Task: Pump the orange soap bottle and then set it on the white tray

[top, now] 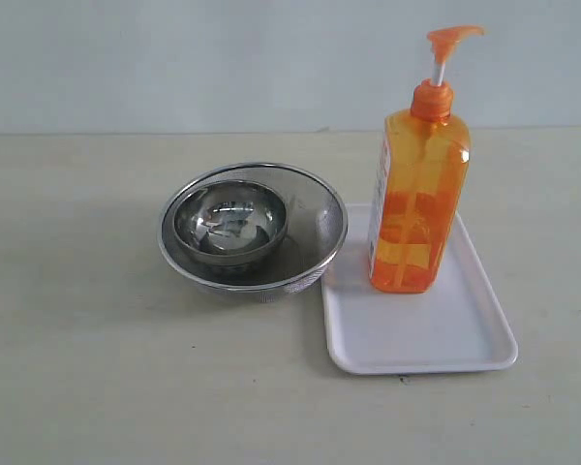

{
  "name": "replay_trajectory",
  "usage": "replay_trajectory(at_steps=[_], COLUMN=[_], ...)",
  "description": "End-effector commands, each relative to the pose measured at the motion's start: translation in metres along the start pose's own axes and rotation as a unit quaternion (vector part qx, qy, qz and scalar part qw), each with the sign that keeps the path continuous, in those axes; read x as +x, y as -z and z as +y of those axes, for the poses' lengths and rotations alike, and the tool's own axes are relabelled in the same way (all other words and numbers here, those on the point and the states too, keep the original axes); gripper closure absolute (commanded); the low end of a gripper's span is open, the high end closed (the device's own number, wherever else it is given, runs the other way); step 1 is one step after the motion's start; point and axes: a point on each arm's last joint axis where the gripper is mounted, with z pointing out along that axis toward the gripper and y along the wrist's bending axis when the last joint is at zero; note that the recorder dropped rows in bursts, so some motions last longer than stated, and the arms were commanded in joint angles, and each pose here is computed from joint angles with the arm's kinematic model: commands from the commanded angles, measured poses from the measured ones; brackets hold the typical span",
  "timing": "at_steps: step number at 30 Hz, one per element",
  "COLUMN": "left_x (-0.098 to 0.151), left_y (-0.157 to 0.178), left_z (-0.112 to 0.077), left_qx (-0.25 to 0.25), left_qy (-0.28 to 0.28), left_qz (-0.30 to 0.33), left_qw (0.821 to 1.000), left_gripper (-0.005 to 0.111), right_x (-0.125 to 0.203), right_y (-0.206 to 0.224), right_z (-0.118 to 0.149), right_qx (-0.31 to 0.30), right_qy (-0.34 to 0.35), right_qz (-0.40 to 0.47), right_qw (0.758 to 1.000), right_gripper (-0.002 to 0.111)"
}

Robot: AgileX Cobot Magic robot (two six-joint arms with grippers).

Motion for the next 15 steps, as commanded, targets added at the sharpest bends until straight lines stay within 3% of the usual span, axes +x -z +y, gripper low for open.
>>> replay_trajectory(at_steps=[1, 2, 3, 5, 7, 8, 10, 15], left_x=[-0.005, -0.007, -0.007, -0.009, -0.011, -0.013, -0.015, -0.013], left_y=[0.006, 0.006, 0.007, 0.009, 0.011, 0.012, 0.013, 0.007], left_z=[0.012, 0.016, 0.021, 0.027, 0.033, 0.034, 0.036, 0.021], left_qx=[-0.076, -0.099, -0.126, -0.161, -0.186, -0.194, -0.203, -0.129], left_qy=[-0.108, -0.168, -0.261, -0.423, -0.544, -0.561, -0.555, -0.365], left_qz=[-0.013, -0.009, 0.004, 0.035, 0.069, 0.076, 0.076, 0.006], left_qw=[0.991, 0.981, 0.957, 0.891, 0.815, 0.801, 0.803, 0.922], left_gripper=[0.102, 0.102, 0.102, 0.102, 0.102, 0.102, 0.102, 0.102], right_x=[0.001, 0.001, 0.001, 0.001, 0.001, 0.001, 0.001, 0.001], right_y=[0.001, 0.001, 0.001, 0.001, 0.001, 0.001, 0.001, 0.001], right_z=[0.000, 0.000, 0.000, 0.000, 0.000, 0.000, 0.000, 0.000], right_qx=[0.000, 0.000, 0.000, 0.000, 0.000, 0.000, 0.000, 0.000], right_qy=[0.001, 0.001, 0.001, 0.001, 0.001, 0.001, 0.001, 0.001], right_qz=[-0.001, -0.001, -0.001, -0.001, -0.001, -0.001, -0.001, -0.001], right_qw=[1.000, 1.000, 1.000, 1.000, 1.000, 1.000, 1.000, 1.000], right_gripper=[0.108, 0.108, 0.108, 0.108, 0.108, 0.108, 0.108, 0.108])
